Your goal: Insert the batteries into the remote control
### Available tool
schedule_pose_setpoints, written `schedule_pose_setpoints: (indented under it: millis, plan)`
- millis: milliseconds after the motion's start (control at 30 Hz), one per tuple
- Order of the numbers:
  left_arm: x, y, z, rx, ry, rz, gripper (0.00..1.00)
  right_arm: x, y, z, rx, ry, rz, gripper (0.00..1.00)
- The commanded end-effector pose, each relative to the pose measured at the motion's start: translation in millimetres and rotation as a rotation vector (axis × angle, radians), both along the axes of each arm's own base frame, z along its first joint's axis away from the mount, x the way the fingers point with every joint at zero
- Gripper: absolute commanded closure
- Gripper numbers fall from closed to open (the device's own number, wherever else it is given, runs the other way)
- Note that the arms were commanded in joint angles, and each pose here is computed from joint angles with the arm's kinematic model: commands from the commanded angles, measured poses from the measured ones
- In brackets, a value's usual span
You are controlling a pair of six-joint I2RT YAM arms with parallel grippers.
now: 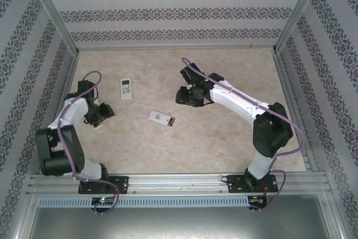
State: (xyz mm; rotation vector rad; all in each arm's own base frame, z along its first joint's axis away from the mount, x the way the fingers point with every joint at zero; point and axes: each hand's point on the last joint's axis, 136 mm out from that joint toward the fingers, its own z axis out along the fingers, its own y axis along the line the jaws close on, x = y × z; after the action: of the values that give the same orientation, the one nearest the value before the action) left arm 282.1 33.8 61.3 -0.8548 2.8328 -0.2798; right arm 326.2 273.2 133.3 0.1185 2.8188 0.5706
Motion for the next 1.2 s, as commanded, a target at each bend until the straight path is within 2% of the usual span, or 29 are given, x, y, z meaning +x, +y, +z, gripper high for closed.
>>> schedule_pose_setpoints:
  millis: [0, 200, 333, 433, 500, 667, 767, 867, 933, 1033, 1100, 1167]
  plan:
    - [9.7, 13.4, -5.2, 0.061, 0.025, -0.072, 0.52, -3.0, -7.7, 9.0, 0.02, -0.007, 0.0, 0.55]
    - [6.1, 28.3, -27.2, 0.129, 0.124, -0.085, 0.51, 0.5, -17.0, 20.3, -0.003, -0.044, -0.01, 0.54]
    - [5.1, 33.9, -28.8, 0.158, 0.134, -0.073, 0.48, 0.1, -19.1, 21.4, -0.002, -0.046, -0.027, 0.54]
    - [6.3, 31.9, -36.4, 0.146, 0.135, -0.074, 0.5, -0.1, -17.7, 21.0, 0.006, -0.038, -0.034, 0.54]
    - [9.1, 27.2, -41.9, 0.113, 0.133, -0.074, 0.56, 0.5, -16.9, 22.3, 0.01, -0.038, -0.036, 0.54]
    - [14.5, 21.5, -48.4, 0.072, 0.13, -0.064, 0.8, 2.9, -16.5, 29.4, 0.008, -0.046, -0.039, 0.53]
    - [16.4, 16.7, -38.9, 0.041, 0.125, -0.057, 0.93, 7.3, -15.1, 39.2, 0.01, -0.075, -0.024, 0.52]
    - [30.7, -11.3, -3.4, -0.131, 0.032, 0.022, 0.98, 17.7, -8.6, 60.1, 0.039, -0.166, 0.031, 0.47]
    - [53.2, -50.0, 39.6, -0.375, -0.111, 0.127, 0.99, 26.0, 9.5, 87.1, 0.135, -0.285, 0.111, 0.44]
    - [85.5, -101.0, 112.9, -0.647, -0.315, 0.229, 1.0, 36.6, 34.8, 130.8, 0.299, -0.465, 0.212, 0.39]
    - [101.7, -129.9, 160.2, -0.797, -0.403, 0.278, 1.0, 39.9, 47.4, 157.5, 0.407, -0.574, 0.291, 0.33]
    - [114.7, -157.0, 203.1, -0.946, -0.456, 0.288, 1.0, 39.6, 55.5, 182.1, 0.519, -0.667, 0.378, 0.2]
